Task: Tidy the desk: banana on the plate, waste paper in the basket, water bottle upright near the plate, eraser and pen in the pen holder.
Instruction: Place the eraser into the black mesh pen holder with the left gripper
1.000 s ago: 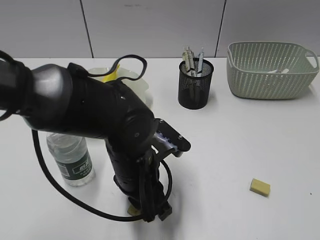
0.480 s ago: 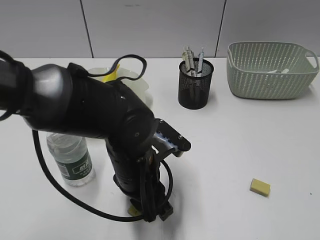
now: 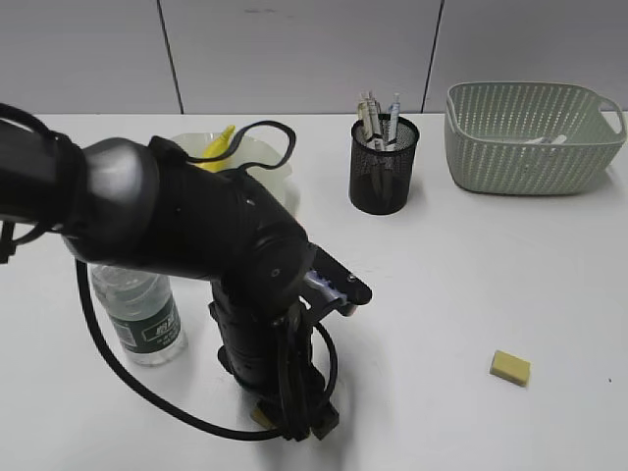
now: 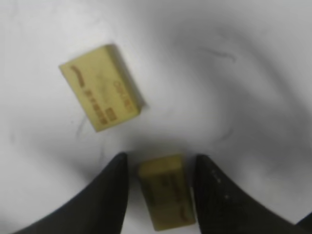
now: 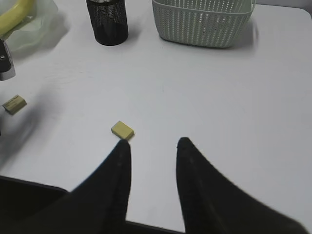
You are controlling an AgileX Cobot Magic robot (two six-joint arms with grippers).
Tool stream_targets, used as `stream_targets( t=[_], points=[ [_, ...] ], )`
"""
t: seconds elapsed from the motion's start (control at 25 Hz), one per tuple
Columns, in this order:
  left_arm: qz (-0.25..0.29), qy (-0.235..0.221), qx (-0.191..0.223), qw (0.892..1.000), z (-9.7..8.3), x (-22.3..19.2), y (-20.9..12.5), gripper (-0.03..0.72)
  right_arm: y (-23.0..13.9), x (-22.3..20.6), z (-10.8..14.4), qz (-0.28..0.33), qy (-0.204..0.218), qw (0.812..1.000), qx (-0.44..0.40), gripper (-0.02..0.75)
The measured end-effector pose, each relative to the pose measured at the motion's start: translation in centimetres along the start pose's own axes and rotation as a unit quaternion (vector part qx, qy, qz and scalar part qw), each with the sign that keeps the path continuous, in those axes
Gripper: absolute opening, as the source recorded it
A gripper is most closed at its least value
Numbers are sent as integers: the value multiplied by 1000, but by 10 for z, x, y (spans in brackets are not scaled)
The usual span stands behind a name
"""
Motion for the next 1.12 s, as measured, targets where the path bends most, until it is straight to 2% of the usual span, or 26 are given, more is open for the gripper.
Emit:
stream_targets(
  t=[0.12, 0.24, 0.32, 0.4, 0.44, 0.48, 0.56, 0.64, 0.72, 0.8, 0.84, 0.92, 0.96, 1.12],
  points=[
    [-1, 2, -1, 1000, 1, 1, 1, 183, 0, 0, 0, 0, 0, 1000, 0, 265],
    [-9, -3, 3, 1000, 0, 8, 3, 186, 0, 0, 0, 0, 0, 1000, 0, 265],
    [-37, -14, 4, 999, -2, 30, 10, 186, 0, 0, 0, 0, 0, 1000, 0, 265],
    [-96, -30, 0, 995, -6, 64, 30, 186, 0, 0, 0, 0, 0, 1000, 0, 265],
    [-145, -42, -4, 989, -8, 87, 46, 186, 0, 0, 0, 0, 0, 1000, 0, 265],
    [-194, -52, -7, 980, -9, 108, 64, 186, 0, 0, 0, 0, 0, 1000, 0, 265],
    [-312, -85, -2, 946, -9, 157, 106, 186, 0, 0, 0, 0, 0, 1000, 0, 265],
    [-414, -113, 13, 903, 0, 197, 146, 186, 0, 0, 0, 0, 0, 1000, 0, 265],
    [-502, -134, 27, 854, 12, 224, 182, 186, 0, 0, 0, 0, 0, 1000, 0, 265],
    [-562, -145, 33, 814, 24, 238, 211, 186, 0, 0, 0, 0, 0, 1000, 0, 265],
    [-581, -148, 36, 800, 28, 237, 223, 186, 0, 0, 0, 0, 0, 1000, 0, 265],
    [-602, -151, 40, 783, 33, 232, 243, 186, 0, 0, 0, 0, 0, 1000, 0, 265],
    [-605, -151, 41, 781, 35, 224, 252, 186, 0, 0, 0, 0, 0, 1000, 0, 265],
    [-601, -149, 46, 784, 38, 186, 276, 186, 0, 0, 0, 0, 0, 1000, 0, 265]
  ],
)
Point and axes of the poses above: a point on each arm's last joint axis where the gripper is mounted, x pointing back along that axis away from the gripper, z along the wrist's bending axis when the last joint is at zero, y = z × x, the point moved 10 cm from there along -x, pointing out along that axis toward the gripper, and after that the axes turned 14 degrees about x, right-handed, at the moved point
